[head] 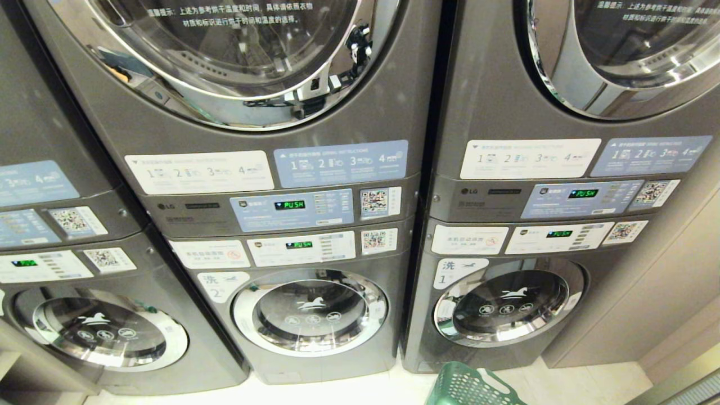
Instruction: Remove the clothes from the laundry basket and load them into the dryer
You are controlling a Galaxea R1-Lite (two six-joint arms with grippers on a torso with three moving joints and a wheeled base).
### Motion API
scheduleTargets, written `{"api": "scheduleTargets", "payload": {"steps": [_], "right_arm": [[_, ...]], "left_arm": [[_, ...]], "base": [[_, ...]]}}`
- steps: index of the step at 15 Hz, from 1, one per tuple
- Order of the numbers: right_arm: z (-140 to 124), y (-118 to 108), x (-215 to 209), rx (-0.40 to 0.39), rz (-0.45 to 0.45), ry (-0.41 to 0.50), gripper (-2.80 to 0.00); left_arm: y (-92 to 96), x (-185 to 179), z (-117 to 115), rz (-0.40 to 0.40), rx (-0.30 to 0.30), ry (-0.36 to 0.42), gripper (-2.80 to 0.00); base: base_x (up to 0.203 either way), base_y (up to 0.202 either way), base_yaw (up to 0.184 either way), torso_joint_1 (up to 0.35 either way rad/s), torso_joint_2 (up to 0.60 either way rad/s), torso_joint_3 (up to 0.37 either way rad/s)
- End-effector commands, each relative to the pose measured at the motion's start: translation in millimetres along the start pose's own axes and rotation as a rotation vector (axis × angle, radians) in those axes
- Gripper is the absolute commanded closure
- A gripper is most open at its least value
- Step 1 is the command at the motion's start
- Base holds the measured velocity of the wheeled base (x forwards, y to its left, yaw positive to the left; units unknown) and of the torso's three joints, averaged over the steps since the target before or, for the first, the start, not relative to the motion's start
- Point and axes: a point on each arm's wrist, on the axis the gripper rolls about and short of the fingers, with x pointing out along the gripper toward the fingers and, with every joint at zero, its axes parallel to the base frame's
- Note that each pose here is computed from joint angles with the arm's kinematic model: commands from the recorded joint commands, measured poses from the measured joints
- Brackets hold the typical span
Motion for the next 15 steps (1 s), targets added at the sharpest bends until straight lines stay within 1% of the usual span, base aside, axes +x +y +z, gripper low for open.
{"api": "scheduleTargets", "payload": {"steps": [1, 5, 12, 15], "right_arm": [[0.0, 0.0, 0.0, -0.005, -0.001, 0.0, 0.0], [-0.1, -0.1, 0.0, 0.01, -0.004, 0.002, 0.0], [-0.1, -0.1, 0.0, 0.012, -0.004, 0.002, 0.0], [0.1, -0.1, 0.0, -0.001, -0.003, 0.0, 0.0]], "left_arm": [[0.0, 0.0, 0.0, 0.001, 0.0, -0.001, 0.0], [0.0, 0.0, 0.0, 0.001, 0.0, -0.001, 0.0], [0.0, 0.0, 0.0, 0.0, 0.0, -0.001, 0.0], [0.0, 0.0, 0.0, 0.0, 0.0, -0.001, 0.0]], "base": [[0.0, 0.0, 0.0, 0.0, 0.0, 0.0], [0.0, 0.0, 0.0, 0.0, 0.0, 0.0], [0.0, 0.0, 0.0, 0.0, 0.0, 0.0], [0.0, 0.0, 0.0, 0.0, 0.0, 0.0]]}}
